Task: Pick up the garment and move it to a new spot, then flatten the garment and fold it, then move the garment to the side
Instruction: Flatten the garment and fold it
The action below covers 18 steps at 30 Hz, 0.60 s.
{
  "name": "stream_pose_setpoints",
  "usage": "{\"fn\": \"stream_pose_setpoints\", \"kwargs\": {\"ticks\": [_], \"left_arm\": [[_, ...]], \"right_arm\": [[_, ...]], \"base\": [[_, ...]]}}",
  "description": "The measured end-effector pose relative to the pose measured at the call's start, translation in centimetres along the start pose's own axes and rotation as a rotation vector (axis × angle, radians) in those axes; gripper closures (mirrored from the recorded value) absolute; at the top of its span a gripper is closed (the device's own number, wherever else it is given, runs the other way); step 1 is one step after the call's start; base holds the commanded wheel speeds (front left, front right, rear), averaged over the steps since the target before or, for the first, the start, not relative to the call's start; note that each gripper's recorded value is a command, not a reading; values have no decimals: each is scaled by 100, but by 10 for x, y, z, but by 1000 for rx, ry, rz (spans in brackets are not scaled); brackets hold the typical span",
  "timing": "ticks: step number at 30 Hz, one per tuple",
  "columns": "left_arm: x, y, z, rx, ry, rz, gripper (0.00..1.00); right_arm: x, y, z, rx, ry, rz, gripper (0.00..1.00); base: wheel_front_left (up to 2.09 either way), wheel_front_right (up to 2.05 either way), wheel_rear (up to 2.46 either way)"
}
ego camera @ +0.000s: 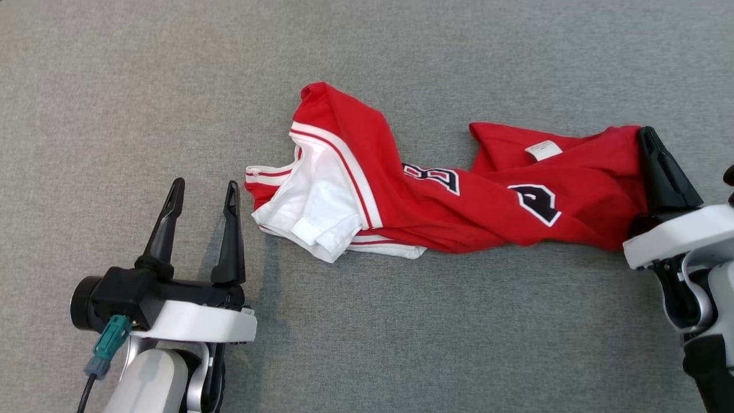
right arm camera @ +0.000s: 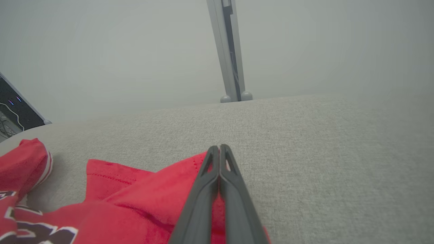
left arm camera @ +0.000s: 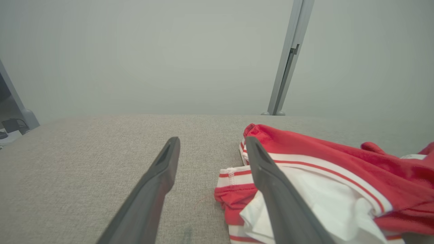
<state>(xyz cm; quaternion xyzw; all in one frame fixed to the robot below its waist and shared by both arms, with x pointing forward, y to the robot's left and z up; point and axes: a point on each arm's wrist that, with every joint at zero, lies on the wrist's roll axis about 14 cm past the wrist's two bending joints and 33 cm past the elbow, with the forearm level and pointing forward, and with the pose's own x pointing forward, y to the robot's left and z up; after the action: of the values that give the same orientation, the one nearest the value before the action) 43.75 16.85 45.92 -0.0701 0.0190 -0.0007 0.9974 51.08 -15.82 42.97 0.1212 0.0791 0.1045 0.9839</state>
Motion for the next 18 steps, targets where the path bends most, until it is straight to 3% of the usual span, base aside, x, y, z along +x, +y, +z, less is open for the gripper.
{"fn": "stream_pose_setpoints", "kwargs": {"ticks": [4,5,6,7,18], "left_arm": [[4,3,-6,-2,13,9,0],[5,3,-7,-1,13,8,0],[6,3,-8,1,15,7,0],[6,3,-9,-2,18,6,0],[7,-7,1,2,-13,-21,0]], "right_arm": [[17,-3,-20,18,58,-2,100],[19,-3,-25,20,72,-3,98],[21,-2,-28,23,78,0,86],[22,-2,-30,28,80,1,0],[-11,-9,5,-42,-39,-4,0]], "base": [[0,0,0],[0,0,0],[0,0,0],[0,0,0],[0,0,0]]}}
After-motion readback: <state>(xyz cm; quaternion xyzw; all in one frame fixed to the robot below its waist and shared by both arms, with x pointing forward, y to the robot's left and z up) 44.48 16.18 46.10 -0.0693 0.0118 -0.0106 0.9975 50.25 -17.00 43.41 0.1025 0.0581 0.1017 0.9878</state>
